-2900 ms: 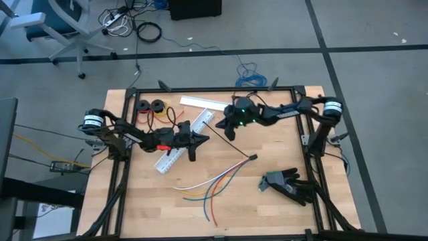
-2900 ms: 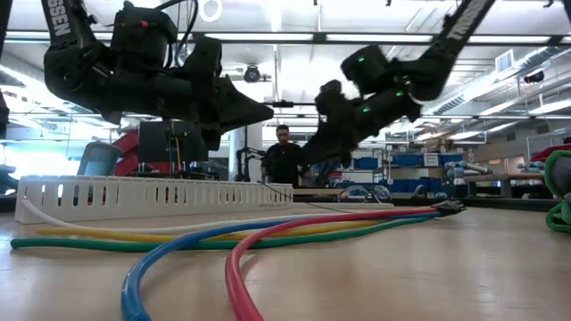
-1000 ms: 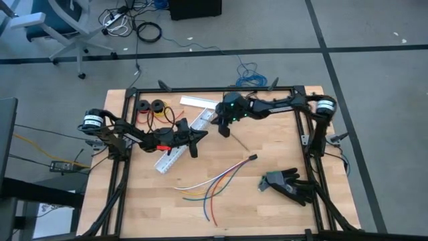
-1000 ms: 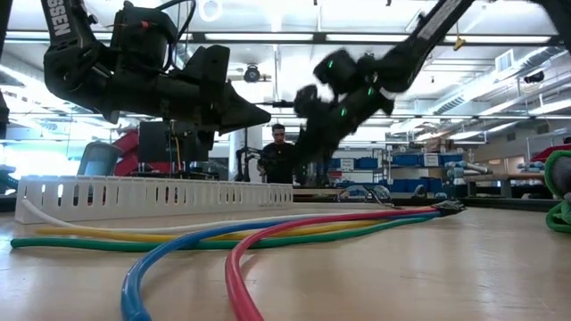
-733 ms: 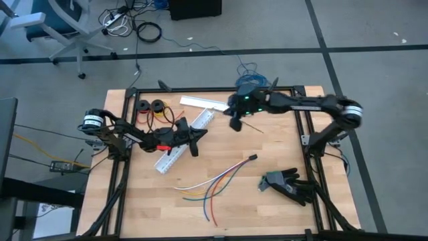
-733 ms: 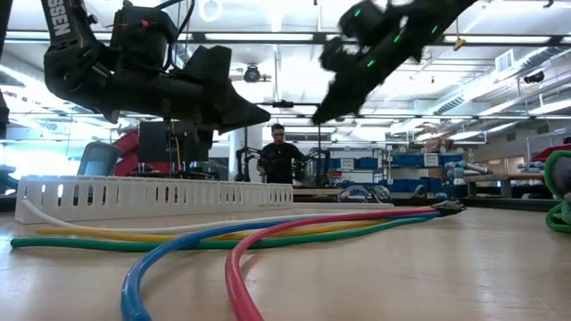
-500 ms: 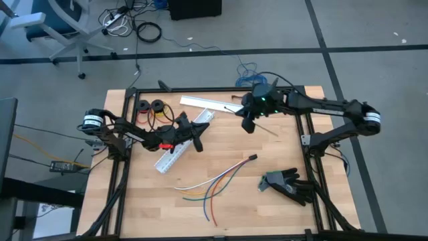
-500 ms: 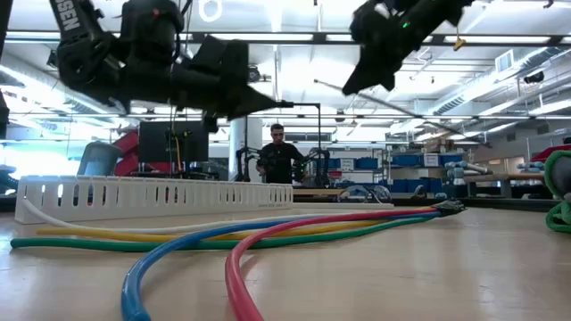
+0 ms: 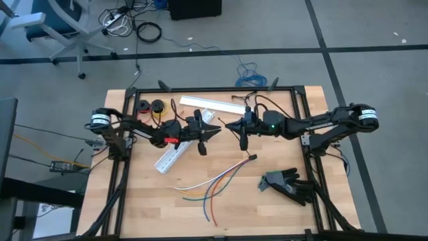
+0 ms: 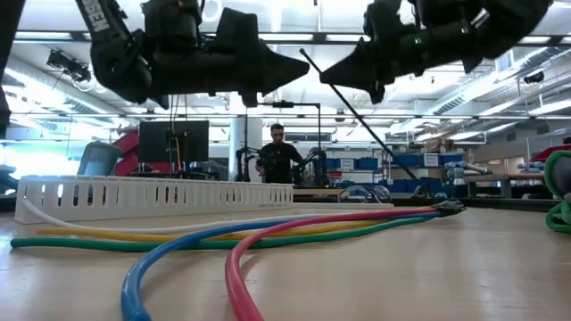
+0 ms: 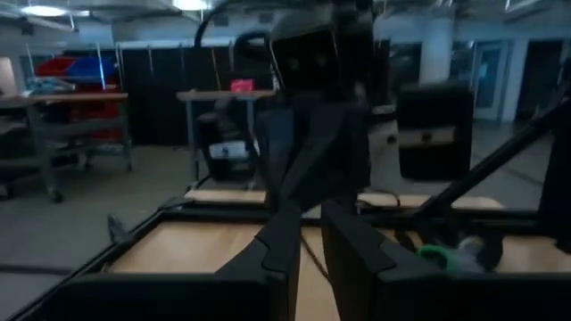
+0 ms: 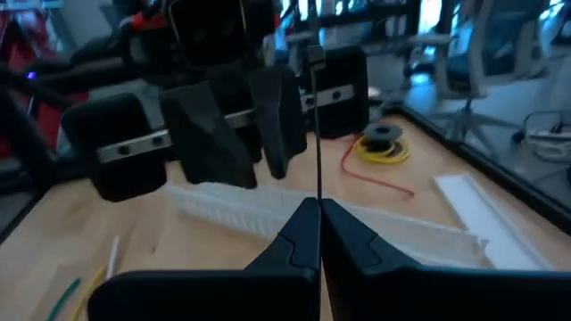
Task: Ziptie cables
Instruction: Wrap the black zip tie on the cables
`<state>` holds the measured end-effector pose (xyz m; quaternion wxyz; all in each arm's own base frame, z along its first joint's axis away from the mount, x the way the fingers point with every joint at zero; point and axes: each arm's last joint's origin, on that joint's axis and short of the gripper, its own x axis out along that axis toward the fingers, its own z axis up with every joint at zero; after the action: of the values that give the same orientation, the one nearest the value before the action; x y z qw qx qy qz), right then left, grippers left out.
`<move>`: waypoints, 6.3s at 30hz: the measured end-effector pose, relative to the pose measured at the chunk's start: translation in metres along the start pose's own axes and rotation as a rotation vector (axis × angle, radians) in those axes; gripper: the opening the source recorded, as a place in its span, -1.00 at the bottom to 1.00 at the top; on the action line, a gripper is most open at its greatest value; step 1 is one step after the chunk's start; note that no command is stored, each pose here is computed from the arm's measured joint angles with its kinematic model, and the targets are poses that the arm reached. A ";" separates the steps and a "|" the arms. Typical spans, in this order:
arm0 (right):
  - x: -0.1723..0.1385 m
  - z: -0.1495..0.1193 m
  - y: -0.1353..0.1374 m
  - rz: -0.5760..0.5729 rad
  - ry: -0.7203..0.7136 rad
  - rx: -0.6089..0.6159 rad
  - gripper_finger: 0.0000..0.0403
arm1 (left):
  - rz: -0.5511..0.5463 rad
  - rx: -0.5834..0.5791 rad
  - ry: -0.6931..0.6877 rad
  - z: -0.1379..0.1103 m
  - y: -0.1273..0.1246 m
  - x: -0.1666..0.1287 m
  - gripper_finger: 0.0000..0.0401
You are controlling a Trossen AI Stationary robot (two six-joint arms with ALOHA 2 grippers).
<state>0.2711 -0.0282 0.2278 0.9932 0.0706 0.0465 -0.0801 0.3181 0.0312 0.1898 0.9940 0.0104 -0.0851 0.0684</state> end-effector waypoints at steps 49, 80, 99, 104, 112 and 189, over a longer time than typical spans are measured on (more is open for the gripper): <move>0.006 -0.014 0.002 -0.001 -0.088 0.023 -1.00 | -0.021 -0.240 -0.199 -0.007 0.026 0.019 -0.79; 0.004 -0.042 -0.005 -0.109 0.203 -0.259 -0.36 | -0.031 -0.541 0.161 -0.039 0.081 0.012 -1.00; 0.016 -0.071 0.029 0.001 0.432 -0.855 -0.46 | -0.032 -0.580 0.221 -0.044 0.100 0.007 -1.00; 0.045 -0.091 0.051 -0.145 0.561 -1.022 -0.46 | -0.026 -0.609 0.237 -0.045 0.100 0.006 -1.00; 0.050 -0.107 0.082 -0.113 0.613 -1.191 -0.46 | -0.080 -0.641 0.256 -0.046 0.098 0.006 -1.00; 0.049 -0.052 -0.020 0.140 0.321 0.372 -1.00 | -0.056 0.723 0.218 -0.054 0.044 0.001 -1.00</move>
<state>0.3116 -0.0476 0.1686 0.9462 0.2667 0.1832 -0.0060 0.3219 0.0770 0.1367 0.9309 0.3555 0.0509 0.0676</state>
